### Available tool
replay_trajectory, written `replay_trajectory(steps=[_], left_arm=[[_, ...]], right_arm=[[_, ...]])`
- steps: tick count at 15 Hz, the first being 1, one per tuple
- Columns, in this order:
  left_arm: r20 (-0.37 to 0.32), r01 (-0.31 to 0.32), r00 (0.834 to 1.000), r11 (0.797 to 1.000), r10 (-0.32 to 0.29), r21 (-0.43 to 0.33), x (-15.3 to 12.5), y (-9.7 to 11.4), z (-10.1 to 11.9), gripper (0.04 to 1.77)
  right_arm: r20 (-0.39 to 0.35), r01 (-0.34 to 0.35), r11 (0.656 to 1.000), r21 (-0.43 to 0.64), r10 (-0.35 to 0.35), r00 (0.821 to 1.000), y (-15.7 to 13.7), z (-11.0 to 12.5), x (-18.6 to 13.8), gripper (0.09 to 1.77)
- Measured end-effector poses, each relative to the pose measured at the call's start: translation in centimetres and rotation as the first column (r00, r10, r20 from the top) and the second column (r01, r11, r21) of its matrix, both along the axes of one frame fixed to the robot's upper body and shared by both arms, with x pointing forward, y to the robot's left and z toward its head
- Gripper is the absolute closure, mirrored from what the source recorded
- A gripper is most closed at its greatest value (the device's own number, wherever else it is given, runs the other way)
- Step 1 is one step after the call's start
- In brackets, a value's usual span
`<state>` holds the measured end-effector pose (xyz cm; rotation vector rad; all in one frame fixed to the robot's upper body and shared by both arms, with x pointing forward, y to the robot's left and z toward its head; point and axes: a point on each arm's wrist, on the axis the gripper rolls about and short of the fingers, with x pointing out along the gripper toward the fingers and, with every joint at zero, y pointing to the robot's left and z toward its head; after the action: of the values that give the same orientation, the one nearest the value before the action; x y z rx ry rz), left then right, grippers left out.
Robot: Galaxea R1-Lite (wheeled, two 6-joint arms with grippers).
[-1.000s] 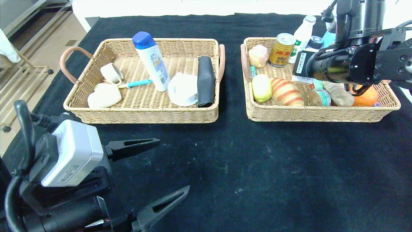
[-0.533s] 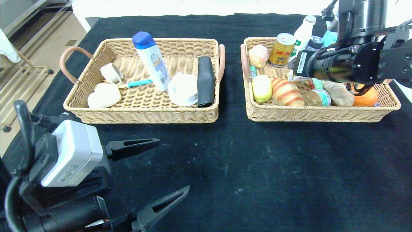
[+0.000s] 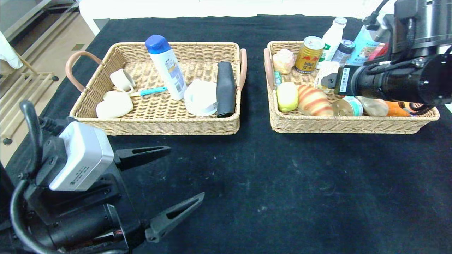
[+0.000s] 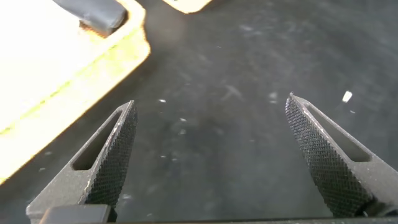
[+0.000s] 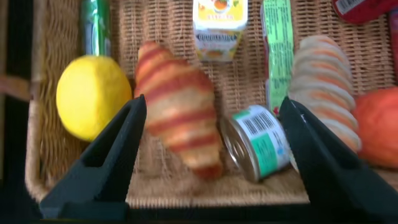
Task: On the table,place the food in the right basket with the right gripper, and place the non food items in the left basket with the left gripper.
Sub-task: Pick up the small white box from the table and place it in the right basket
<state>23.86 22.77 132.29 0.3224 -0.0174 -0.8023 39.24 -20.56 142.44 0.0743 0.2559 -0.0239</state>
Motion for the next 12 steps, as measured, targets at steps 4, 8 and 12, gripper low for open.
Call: replay_trajectory(steps=[4,8,12], left_arm=[[0.039,-0.143,0.989,0.990,0.144,-0.018,0.4,0.9,1.3,0.09],[-0.010,-0.247,0.969,0.969,0.247,0.023,-0.6,2.3,2.2,0.09],[-0.035,-0.329,0.943,0.944,0.330,0.026,-3.8,5.2,3.0,0.09]], right_arm=[[-0.030,-0.108,0.993,-0.039,0.107,0.994,-2.6,-0.2,-5.7,0.23],[-0.022,-0.187,0.978,-0.090,0.186,0.982,-5.9,-0.5,-12.7,0.20],[-0.069,-0.265,0.960,-0.091,0.259,0.963,-9.1,-1.0,-20.0,0.18]])
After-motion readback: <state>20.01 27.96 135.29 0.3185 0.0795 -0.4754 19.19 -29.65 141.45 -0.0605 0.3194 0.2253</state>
